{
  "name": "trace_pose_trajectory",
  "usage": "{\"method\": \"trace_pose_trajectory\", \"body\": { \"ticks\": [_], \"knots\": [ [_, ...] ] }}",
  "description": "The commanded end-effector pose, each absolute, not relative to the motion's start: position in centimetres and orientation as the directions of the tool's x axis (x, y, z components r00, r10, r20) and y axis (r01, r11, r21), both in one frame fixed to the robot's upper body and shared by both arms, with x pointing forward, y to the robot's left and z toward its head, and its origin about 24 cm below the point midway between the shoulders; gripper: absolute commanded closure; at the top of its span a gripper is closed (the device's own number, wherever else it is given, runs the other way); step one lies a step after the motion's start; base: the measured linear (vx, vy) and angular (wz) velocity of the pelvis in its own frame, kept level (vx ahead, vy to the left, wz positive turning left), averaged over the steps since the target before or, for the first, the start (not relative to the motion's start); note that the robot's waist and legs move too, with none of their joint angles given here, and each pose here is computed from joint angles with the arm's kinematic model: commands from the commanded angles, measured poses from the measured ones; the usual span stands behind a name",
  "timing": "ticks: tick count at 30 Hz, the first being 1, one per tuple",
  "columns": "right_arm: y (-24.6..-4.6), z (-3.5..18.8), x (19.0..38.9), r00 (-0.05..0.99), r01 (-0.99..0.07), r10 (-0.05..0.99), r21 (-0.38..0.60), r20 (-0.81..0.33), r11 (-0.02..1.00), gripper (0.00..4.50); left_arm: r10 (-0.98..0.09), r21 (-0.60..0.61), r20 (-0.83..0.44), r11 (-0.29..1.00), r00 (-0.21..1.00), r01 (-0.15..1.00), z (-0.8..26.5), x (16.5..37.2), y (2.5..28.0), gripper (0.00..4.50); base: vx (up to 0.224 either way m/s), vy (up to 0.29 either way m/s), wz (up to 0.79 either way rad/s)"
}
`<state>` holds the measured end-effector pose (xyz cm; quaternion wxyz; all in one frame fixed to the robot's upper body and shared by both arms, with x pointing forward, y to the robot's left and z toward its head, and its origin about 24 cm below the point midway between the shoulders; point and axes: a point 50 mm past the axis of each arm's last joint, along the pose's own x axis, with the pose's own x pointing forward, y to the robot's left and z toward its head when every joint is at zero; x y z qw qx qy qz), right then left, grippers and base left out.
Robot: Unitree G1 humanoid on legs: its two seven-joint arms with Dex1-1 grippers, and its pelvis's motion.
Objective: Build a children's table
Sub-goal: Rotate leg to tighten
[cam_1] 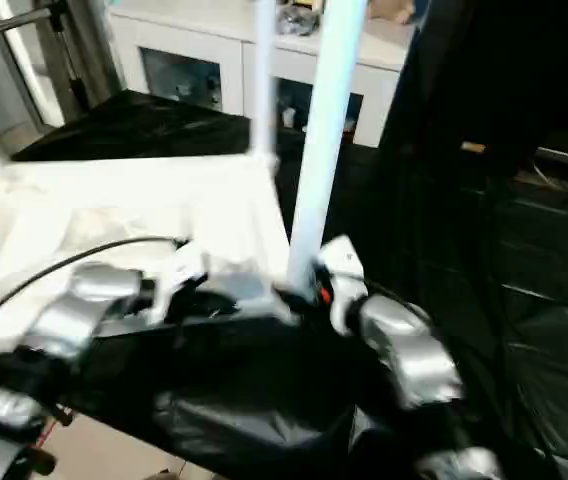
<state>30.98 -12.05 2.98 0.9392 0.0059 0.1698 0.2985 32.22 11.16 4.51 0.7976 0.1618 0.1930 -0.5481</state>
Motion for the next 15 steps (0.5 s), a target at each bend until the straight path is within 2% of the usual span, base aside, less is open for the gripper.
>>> {"method": "trace_pose_trajectory", "body": {
  "ticks": [1, 5, 6, 8, 9, 10, 13, 15],
  "knots": [
    [-8.7, -0.1, 29.8, 0.710, -0.548, 0.542, 0.130, -0.449, 0.826, 1.84, -0.825, 0.105, -0.365, 0.424, 0.432, 0.899, 6.6, 33.6, 7.8, 4.50, 0.000, 0.000, 0.00],
    [-7.8, 0.1, 30.4, 0.752, -0.523, 0.503, 0.080, -0.426, 0.849, 1.84, -0.834, 0.099, -0.340, 0.428, 0.435, 0.898, 6.6, 33.5, 6.6, 4.50, 0.000, 0.000, 0.00],
    [-7.7, 0.2, 30.4, 0.744, -0.535, 0.525, 0.101, -0.413, 0.839, 1.84, -0.835, 0.099, -0.340, 0.426, 0.433, 0.899, 6.6, 33.4, 6.6, 4.50, 0.000, 0.000, 0.00],
    [-7.7, 0.6, 30.4, 0.725, -0.557, 0.570, 0.157, -0.386, 0.815, 1.14, -0.838, 0.098, -0.344, 0.417, 0.424, 0.904, 6.5, 33.3, 6.7, 4.50, 0.000, 0.000, 0.00],
    [-7.8, 1.0, 30.4, 0.709, -0.581, 0.609, 0.196, -0.356, 0.790, 1.11, -0.842, 0.098, -0.348, 0.404, 0.412, 0.909, 6.5, 33.2, 7.0, 4.50, 0.000, 0.000, 0.00],
    [-7.8, 1.0, 30.4, 0.708, -0.582, 0.610, 0.196, -0.355, 0.789, 1.11, -0.842, 0.098, -0.349, 0.404, 0.411, 0.910, 6.5, 33.2, 7.0, 4.50, 0.000, 0.000, 0.00],
    [-8.2, 2.0, 29.9, 0.625, -0.713, 0.717, 0.146, -0.309, 0.685, 0.77, -0.860, 0.094, -0.369, 0.343, 0.353, 0.935, 6.3, 32.7, 8.0, 4.50, 0.000, 0.000, 0.00],
    [-8.3, 2.1, 29.7, 0.607, -0.733, 0.735, 0.144, -0.302, 0.665, 0.77, -0.864, 0.092, -0.371, 0.331, 0.340, 0.939, 6.2, 32.6, 8.1, 4.50, 0.000, 0.000, 0.00]
  ]
}}
